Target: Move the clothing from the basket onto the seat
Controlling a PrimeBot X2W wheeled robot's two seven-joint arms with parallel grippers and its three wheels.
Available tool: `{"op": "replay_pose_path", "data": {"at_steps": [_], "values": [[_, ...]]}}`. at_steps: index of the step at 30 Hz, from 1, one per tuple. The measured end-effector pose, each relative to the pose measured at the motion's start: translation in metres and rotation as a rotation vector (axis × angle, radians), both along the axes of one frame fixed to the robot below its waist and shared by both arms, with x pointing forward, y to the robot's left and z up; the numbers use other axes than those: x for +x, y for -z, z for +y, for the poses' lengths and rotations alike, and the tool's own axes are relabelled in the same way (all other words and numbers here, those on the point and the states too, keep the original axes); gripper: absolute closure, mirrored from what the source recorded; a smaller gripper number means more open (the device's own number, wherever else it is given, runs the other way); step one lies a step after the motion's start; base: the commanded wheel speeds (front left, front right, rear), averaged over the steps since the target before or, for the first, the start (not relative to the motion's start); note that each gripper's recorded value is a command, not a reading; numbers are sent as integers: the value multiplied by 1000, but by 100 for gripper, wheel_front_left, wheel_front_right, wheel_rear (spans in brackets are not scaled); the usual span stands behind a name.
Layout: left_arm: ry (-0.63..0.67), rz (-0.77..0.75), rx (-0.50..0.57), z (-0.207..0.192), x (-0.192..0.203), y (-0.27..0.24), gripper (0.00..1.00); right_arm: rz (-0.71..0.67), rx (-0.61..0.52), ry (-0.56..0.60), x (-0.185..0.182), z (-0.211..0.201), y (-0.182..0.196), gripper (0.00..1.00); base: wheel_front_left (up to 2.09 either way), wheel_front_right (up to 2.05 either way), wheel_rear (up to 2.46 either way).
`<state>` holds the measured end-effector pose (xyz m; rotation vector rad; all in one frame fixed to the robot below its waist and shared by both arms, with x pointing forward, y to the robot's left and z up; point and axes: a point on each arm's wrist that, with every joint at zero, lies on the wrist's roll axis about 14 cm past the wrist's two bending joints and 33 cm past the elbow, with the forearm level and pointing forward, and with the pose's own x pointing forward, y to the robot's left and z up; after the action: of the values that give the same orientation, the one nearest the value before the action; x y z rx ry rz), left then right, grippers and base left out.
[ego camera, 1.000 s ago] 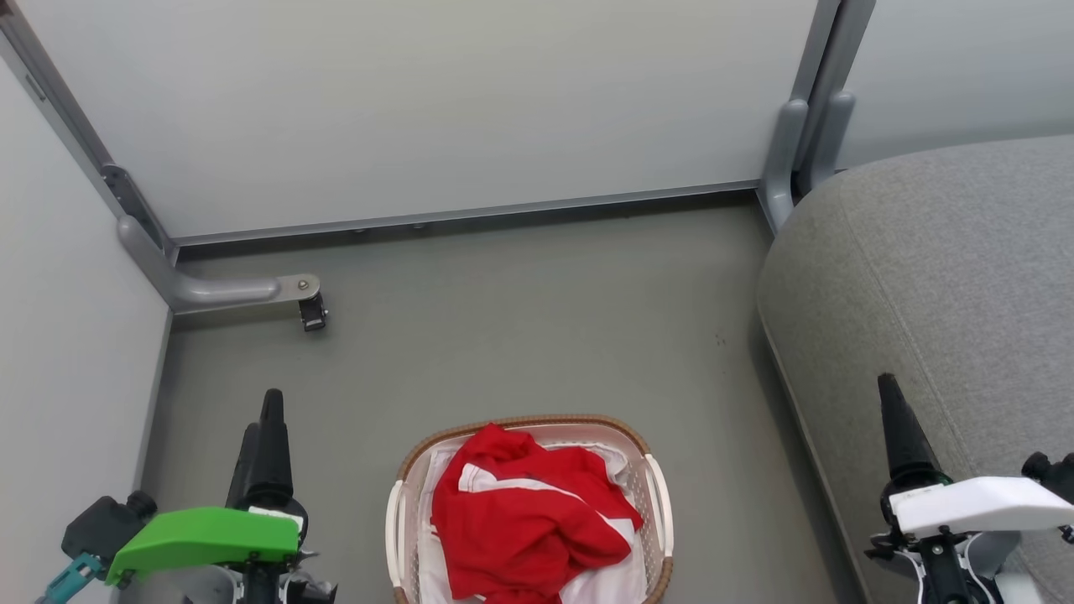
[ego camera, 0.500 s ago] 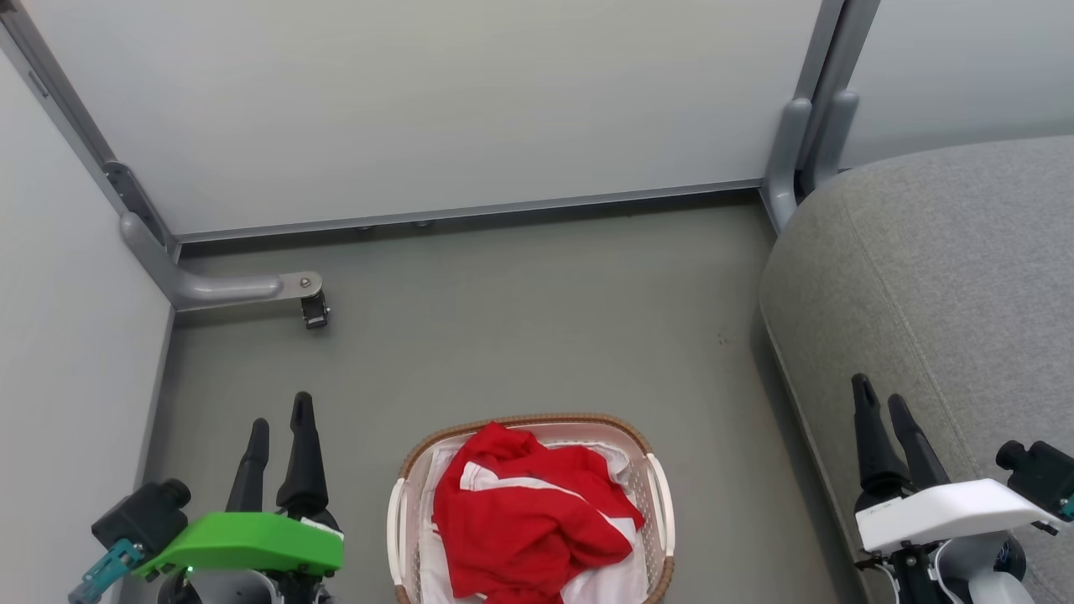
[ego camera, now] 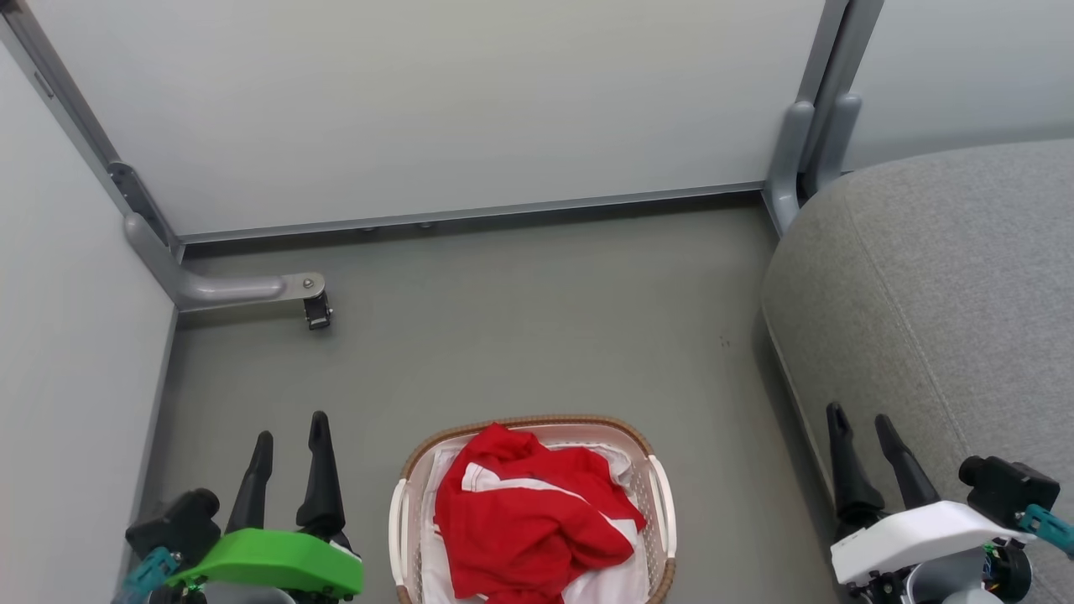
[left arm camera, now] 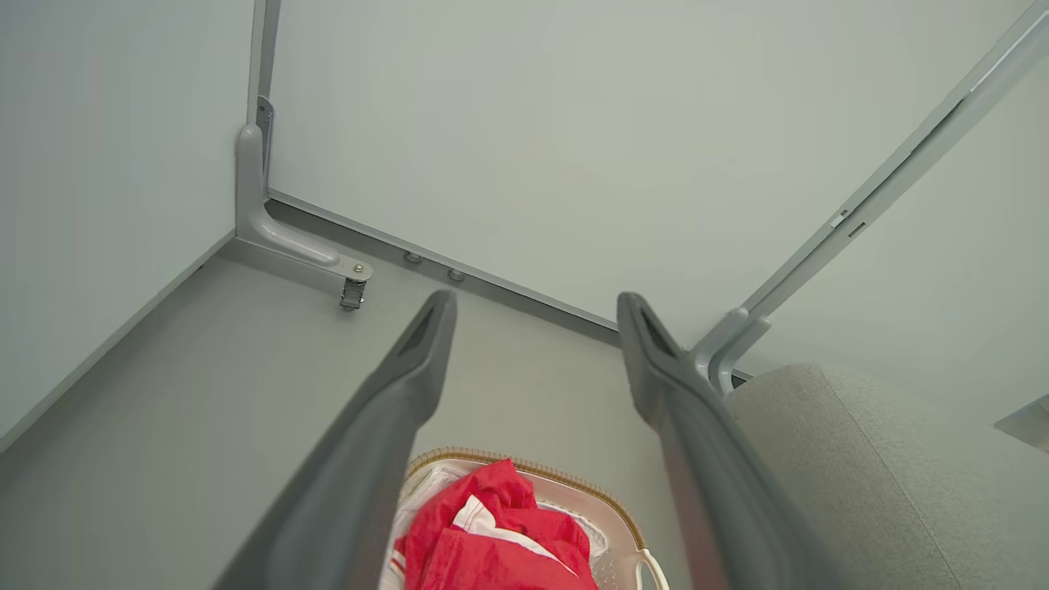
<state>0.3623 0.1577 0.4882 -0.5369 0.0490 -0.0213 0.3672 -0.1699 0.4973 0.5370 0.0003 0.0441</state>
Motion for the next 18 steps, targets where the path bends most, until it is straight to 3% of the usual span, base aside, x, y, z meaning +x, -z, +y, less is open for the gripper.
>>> {"op": "replay_pose_path", "data": {"at_steps": [18], "values": [[30, -6, 168, -5, -5, 8, 0, -31, -198, -55, 0, 15, 0, 0, 0, 0, 0]]}}
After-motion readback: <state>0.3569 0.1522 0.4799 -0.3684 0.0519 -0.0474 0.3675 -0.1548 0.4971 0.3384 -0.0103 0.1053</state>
